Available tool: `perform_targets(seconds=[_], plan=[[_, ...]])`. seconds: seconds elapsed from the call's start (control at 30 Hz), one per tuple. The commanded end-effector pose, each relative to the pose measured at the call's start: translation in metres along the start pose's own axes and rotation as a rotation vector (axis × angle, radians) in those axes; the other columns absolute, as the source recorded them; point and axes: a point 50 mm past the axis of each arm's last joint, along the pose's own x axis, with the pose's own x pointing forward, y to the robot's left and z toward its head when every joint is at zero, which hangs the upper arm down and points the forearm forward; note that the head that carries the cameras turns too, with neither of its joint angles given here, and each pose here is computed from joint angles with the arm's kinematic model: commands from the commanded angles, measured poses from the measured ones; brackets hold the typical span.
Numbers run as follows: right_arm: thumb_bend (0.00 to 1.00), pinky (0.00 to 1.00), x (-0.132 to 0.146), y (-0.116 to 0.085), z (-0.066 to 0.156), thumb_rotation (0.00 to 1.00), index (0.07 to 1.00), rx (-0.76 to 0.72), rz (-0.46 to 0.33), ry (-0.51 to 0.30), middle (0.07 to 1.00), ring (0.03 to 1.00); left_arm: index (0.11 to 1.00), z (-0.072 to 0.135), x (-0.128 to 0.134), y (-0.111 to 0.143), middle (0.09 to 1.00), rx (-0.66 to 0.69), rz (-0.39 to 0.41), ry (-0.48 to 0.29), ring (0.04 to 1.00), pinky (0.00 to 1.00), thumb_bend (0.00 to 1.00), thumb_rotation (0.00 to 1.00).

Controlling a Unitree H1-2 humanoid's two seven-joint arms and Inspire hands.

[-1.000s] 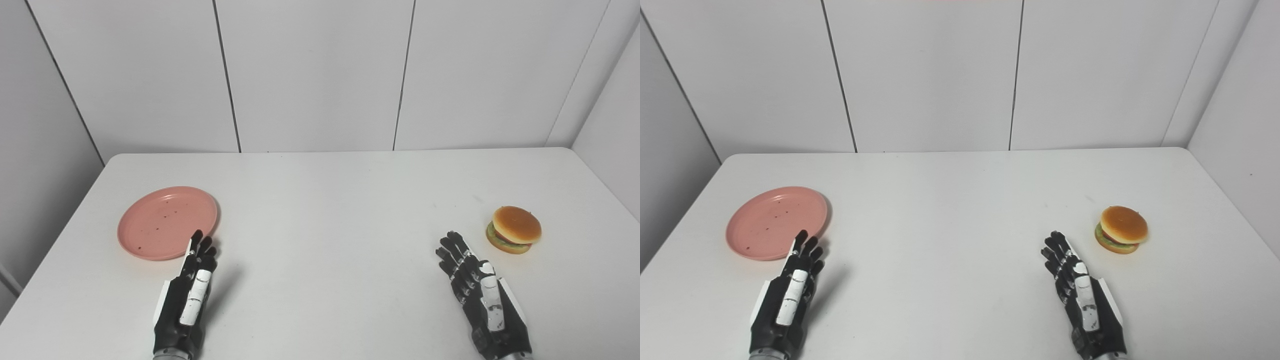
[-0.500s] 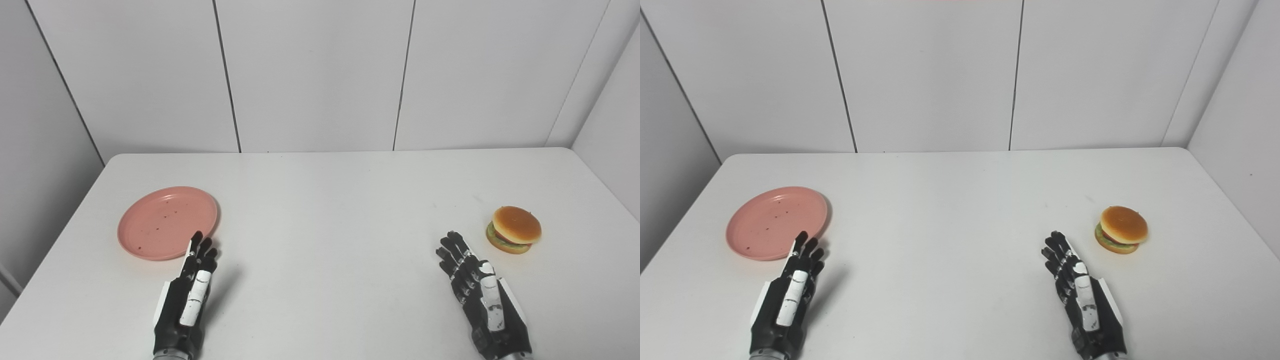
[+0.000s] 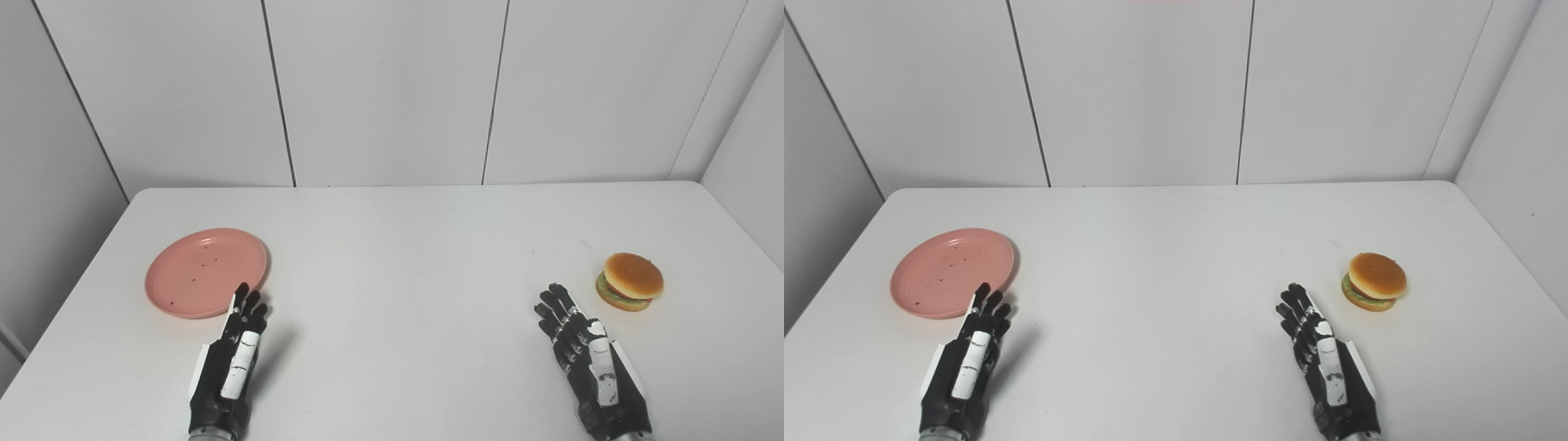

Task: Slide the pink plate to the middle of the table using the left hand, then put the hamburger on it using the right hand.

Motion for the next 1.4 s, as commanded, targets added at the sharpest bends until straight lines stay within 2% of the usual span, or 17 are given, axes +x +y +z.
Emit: perform_targets(seconds=[0.0, 0.2, 0.4, 0.63, 1.1, 1.37], plan=[[0.84, 1.0, 0.006, -0.017, -0.001, 1.0, 0.957, -0.027, -0.014, -0.026, 0.955, 0.949, 1.0, 0.003, 0.006, -0.006, 1.0, 0.008, -0.023, -0.038, 0.984, 1.0, 0.81, 0.79], [0.85, 1.0, 0.006, -0.03, -0.01, 1.0, 0.96, -0.019, -0.009, -0.025, 0.962, 0.957, 1.0, -0.006, 0.008, -0.017, 1.0, 0.018, -0.035, -0.043, 0.998, 1.0, 0.78, 0.8], [0.86, 1.0, 0.005, -0.043, -0.017, 0.99, 0.956, -0.015, -0.016, -0.027, 0.957, 0.951, 1.0, -0.012, 0.01, -0.028, 1.0, 0.027, -0.026, -0.043, 0.98, 0.99, 0.8, 0.79], [0.87, 1.0, 0.005, -0.054, -0.022, 1.0, 0.973, -0.018, -0.008, -0.025, 0.972, 0.968, 1.0, -0.019, 0.013, -0.04, 1.0, 0.031, -0.033, -0.056, 0.982, 0.98, 0.74, 0.8], [0.84, 1.0, 0.007, -0.057, -0.029, 1.0, 0.98, -0.021, 0.01, -0.033, 0.985, 0.974, 1.0, -0.026, 0.012, -0.04, 1.0, 0.062, -0.019, -0.064, 0.97, 0.94, 0.77, 0.82], [0.85, 1.0, 0.006, -0.054, -0.031, 1.0, 0.974, -0.022, 0.002, -0.035, 0.975, 0.967, 1.0, -0.028, 0.01, -0.036, 0.999, 0.041, -0.032, -0.059, 0.972, 0.96, 0.79, 0.81]])
